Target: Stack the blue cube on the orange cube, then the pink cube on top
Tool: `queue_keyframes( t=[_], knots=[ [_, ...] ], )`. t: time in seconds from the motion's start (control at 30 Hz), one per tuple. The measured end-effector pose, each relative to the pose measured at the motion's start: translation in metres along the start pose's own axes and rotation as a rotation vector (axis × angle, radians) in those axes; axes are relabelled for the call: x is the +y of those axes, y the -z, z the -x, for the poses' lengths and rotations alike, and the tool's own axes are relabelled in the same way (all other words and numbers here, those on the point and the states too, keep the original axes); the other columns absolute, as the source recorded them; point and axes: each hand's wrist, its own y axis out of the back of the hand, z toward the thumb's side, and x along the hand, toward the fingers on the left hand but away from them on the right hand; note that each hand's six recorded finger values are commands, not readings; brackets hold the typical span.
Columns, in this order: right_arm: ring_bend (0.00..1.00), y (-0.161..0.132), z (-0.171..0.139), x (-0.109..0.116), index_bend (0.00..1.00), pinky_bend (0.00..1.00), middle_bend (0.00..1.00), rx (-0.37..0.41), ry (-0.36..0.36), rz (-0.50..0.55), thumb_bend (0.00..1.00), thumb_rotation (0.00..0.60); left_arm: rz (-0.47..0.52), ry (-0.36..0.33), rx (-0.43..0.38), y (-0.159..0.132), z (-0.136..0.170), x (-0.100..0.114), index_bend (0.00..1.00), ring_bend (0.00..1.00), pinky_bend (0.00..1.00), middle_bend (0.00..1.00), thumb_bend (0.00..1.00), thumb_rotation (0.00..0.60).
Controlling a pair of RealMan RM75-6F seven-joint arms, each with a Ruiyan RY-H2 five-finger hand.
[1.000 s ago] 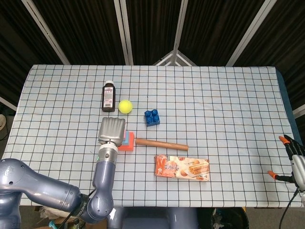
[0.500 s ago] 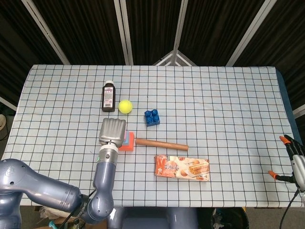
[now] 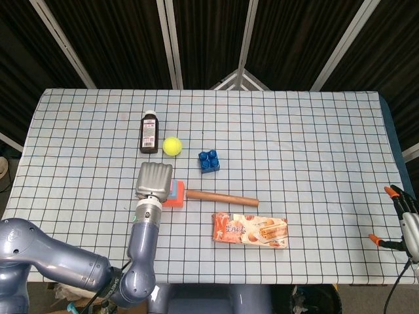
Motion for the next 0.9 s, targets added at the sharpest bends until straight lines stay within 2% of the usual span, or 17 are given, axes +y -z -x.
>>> queue_keyframes(
  t=[0.43,0.7,0.9],
  knots=[
    [0.03,0.0003,0.0002,-0.0005,0.00,0.10,0.01,-0.007,-0.004,0.001,0.13,0.600,-0.006,0.001,0.001,0.0034,0.0006,-0.0011,0.42,0.87,0.92,0.90,0.37,0.600],
    [0.02,0.0003,0.0006,-0.0007,0.00,0.10,0.01,-0.011,-0.007,0.000,0.13,0.600,-0.010,0.000,-0.003,0.0040,0.0007,-0.0018,0.31,0.87,0.91,0.89,0.38,0.600],
    [0.02,0.0006,0.0002,-0.0006,0.00,0.10,0.01,-0.013,-0.007,0.000,0.13,0.600,-0.011,0.002,-0.006,0.0044,0.0009,-0.0021,0.28,0.87,0.91,0.89,0.38,0.600]
  ],
)
